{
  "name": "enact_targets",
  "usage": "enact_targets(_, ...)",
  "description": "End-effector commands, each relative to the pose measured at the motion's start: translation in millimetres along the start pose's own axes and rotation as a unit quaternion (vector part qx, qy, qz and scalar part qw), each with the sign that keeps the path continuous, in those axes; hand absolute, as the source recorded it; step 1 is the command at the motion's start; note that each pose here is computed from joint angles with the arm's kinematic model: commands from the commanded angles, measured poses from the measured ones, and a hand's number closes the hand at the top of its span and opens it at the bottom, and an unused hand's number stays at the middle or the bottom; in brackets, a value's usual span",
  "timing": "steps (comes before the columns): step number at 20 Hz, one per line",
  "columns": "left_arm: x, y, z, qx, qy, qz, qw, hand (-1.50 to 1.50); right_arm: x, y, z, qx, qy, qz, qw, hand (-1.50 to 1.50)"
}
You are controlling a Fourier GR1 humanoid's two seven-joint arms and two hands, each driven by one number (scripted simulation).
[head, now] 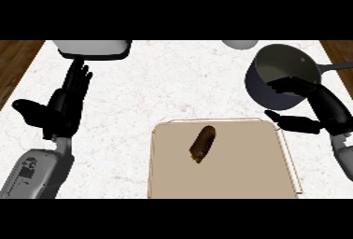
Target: Pick the sweet potato from the tray and place it in the pot
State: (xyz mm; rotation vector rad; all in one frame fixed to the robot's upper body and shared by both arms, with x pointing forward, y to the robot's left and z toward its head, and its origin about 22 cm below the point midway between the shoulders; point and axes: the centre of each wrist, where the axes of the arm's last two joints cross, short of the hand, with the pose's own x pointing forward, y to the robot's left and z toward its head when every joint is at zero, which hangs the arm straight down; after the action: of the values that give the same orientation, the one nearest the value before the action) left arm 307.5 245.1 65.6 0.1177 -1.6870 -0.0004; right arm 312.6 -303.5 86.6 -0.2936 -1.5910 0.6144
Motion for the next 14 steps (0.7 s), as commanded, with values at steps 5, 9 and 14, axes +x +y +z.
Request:
enact_targets(5, 12, 29, 5, 0.008, -0.030, 0.024, 0.9992, 0.00, 27, 0, 4, 0.101, -0.077, 0.133, 0.983, -1.50)
enact_targets(9, 0, 37, 5, 0.015, -0.041, 0.021, 0.9988, 0.00, 65, 3, -4, 0.144, -0.030, 0.214, 0.966, -1.50)
enact_targets(14, 13, 6, -7, 0.003, -0.044, 0.021, 0.9988, 0.00, 90, 40, -16, 0.228, 0.020, 0.285, 0.931, -1.50)
